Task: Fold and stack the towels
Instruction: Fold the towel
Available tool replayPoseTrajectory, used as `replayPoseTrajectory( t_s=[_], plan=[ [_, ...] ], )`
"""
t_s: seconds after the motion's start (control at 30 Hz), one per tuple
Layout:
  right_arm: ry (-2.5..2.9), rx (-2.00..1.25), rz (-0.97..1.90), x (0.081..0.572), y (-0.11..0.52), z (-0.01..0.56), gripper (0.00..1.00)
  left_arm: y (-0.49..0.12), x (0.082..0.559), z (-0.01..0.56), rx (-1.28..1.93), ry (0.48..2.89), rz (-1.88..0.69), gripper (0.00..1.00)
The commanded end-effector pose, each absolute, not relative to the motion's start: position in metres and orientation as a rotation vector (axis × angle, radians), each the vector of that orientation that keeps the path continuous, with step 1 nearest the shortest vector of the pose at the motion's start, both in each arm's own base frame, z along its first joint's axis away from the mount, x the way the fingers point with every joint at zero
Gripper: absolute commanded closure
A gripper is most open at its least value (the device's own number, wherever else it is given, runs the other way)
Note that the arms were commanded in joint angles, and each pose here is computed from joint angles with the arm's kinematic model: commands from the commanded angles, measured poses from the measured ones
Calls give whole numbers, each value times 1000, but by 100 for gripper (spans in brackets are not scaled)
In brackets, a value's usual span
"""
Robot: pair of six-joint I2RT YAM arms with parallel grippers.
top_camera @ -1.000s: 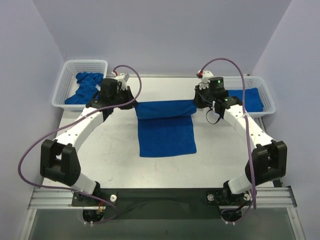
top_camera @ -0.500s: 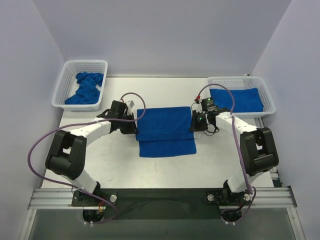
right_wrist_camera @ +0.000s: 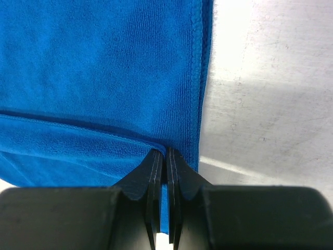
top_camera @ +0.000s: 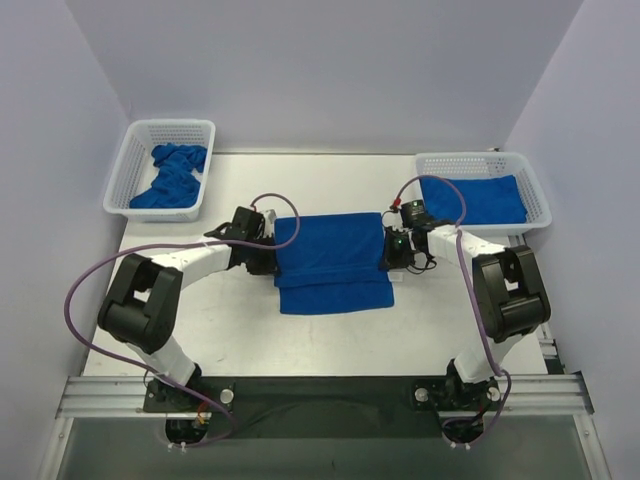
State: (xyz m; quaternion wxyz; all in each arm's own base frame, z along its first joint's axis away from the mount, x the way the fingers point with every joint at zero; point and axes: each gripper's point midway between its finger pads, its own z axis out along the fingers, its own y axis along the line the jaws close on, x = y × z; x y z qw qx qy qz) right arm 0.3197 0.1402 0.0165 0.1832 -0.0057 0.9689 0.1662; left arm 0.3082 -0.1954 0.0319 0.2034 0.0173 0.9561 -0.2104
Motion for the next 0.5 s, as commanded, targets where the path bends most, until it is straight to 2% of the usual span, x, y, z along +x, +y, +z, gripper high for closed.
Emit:
replayPoseTrajectory(
  t_s=[0.0,0.47],
  plan=[
    [2729,29,401,316,125,21,100,-188,311,38,36,2644,-537,100],
    [2583,32,384,324,121,75,99,-192,316,95,82,2491,-582,100]
  ],
)
